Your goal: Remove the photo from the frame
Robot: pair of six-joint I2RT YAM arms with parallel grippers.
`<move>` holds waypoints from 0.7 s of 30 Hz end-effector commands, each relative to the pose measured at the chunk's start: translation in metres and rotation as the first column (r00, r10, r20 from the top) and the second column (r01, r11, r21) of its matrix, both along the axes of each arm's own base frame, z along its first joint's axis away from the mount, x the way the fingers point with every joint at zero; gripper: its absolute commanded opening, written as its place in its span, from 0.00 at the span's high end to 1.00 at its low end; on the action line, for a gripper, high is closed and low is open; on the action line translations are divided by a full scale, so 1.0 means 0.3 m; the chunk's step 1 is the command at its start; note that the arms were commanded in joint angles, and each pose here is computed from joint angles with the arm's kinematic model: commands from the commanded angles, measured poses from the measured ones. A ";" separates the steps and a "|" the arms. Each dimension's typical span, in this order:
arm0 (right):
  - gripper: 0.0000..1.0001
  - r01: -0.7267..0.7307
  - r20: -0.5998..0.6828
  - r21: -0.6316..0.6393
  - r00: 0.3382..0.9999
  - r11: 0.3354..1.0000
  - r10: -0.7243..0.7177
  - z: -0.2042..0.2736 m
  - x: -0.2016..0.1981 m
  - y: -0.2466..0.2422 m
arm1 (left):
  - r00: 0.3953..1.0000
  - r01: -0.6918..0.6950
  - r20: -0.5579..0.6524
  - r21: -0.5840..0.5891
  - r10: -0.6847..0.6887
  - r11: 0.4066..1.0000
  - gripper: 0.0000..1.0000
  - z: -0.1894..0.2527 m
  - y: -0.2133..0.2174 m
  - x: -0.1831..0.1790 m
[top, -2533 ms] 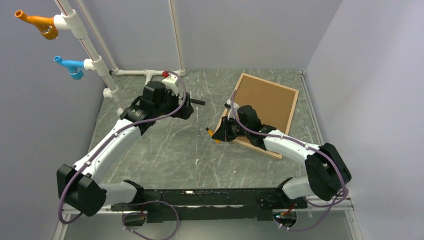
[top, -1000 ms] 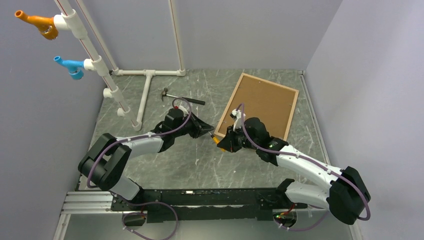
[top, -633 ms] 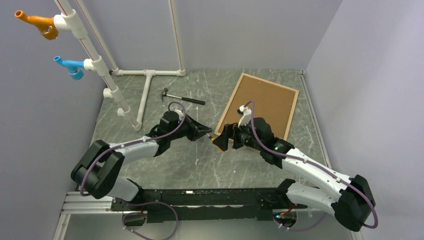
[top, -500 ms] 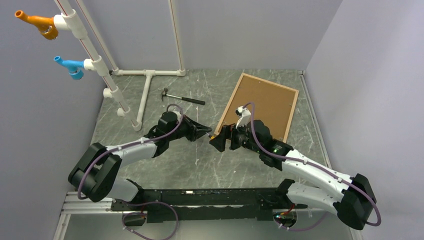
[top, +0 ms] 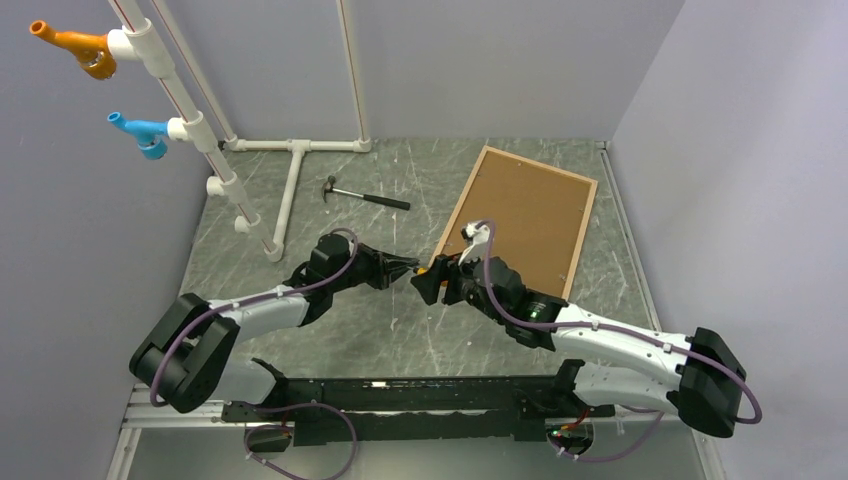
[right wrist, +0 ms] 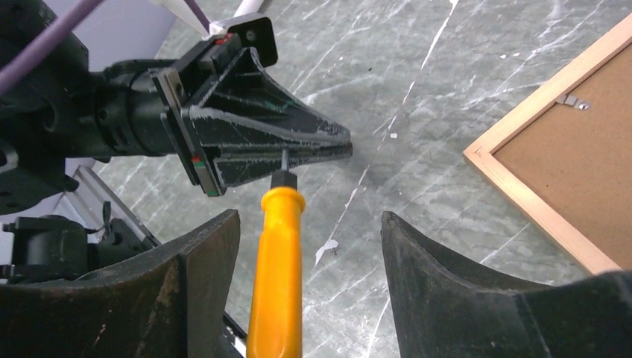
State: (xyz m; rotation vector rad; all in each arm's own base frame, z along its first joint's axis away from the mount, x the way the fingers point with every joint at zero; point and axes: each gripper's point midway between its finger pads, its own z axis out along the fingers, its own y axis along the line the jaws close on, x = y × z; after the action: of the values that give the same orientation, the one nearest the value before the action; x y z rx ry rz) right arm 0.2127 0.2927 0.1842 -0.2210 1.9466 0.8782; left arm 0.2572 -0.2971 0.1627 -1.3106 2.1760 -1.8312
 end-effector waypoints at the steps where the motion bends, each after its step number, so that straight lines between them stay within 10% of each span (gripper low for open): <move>1: 0.32 0.070 0.067 0.041 0.995 0.997 -0.073 0.079 0.032 0.019 | 0.997 -0.069 0.032 -0.086 0.072 0.994 1.00 0.098 0.017 0.032; 16: 0.40 0.092 0.066 0.050 0.993 0.994 -0.096 0.079 0.059 0.054 | 0.998 -0.039 0.042 -0.051 0.041 0.998 1.00 0.103 0.002 0.018; 21: 0.56 0.076 0.069 0.054 0.994 0.996 -0.080 0.090 0.053 0.062 | 0.999 -0.031 0.043 -0.042 0.033 0.999 1.00 0.081 0.001 0.009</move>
State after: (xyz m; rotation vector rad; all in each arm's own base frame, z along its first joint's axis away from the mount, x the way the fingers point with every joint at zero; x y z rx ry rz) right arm 0.2231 0.3017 0.1757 -0.1736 1.9431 0.7872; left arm 0.2615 -0.2911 0.1713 -1.3561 2.1118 -1.8244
